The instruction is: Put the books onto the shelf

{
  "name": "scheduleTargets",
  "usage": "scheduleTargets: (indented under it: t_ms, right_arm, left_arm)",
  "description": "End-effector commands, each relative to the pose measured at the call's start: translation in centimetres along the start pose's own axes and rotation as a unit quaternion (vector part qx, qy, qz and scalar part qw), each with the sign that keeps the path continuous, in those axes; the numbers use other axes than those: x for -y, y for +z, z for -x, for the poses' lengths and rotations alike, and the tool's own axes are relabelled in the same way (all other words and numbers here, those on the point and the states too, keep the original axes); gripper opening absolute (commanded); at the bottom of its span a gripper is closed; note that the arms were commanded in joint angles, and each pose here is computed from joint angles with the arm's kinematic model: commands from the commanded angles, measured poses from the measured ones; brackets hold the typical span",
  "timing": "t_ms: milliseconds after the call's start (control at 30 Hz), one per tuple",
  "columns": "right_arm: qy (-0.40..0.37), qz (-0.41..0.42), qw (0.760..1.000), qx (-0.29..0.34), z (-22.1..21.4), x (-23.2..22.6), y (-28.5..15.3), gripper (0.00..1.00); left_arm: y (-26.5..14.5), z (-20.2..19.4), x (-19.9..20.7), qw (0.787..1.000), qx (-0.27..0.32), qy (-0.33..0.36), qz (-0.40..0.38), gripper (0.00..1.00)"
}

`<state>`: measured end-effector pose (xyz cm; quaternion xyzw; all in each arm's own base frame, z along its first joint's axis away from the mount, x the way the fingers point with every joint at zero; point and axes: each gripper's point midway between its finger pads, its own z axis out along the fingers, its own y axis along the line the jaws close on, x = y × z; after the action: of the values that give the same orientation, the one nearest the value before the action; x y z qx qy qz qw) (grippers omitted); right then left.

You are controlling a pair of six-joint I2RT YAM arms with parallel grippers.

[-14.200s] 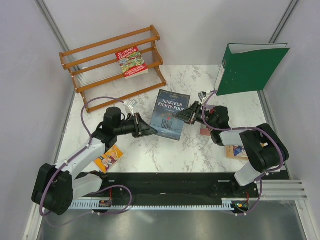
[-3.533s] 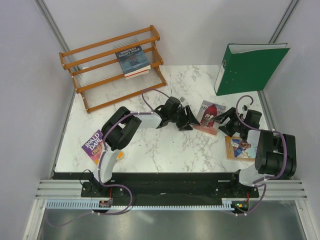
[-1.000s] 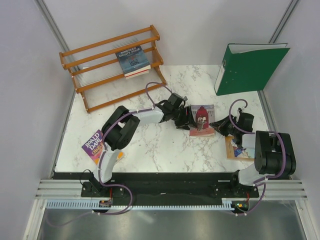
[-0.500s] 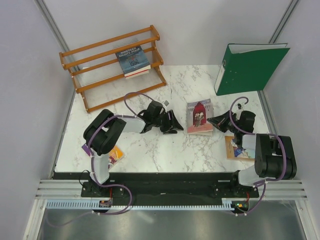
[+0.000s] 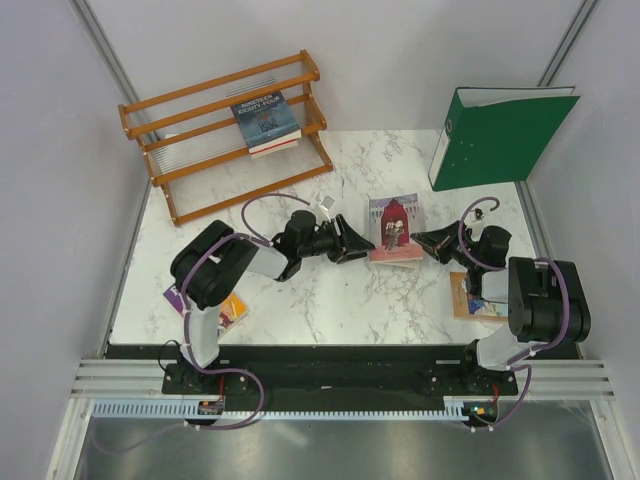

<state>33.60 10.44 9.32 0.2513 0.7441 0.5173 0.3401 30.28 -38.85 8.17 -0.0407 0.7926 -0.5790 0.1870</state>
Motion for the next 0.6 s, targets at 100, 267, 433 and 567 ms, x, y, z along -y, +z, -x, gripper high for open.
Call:
scheduleTargets:
  t_ms: [100,267,433,567]
  right_arm:
    - [-0.027,0.05,0.998,0.009,0.5,-2.6,-0.1,0.06]
    - [-0.025,0.049,0.998,0.013,0.6,-2.6,-0.2,0.06]
    - [-0.021,0.053,0.998,0.012,0.6,-2.6,-0.1,0.07]
    - [-0.019,0.054,0.998,0.011,0.5,-2.6,-0.1,0.07]
  left_arm:
    - [0.4,-0.2,3.2,0.998,0.002,0.005,-0.063,0.54]
    - [1.1,-1.9,3.8,0.997,-0.016,0.007,-0.069,0.45]
    - [1.9,-2.5,4.6,0.997,-0.026,0.005,-0.075,0.3]
    - [2.3,-2.3,4.5,0.998,-0.029,0.001,-0.063,0.02]
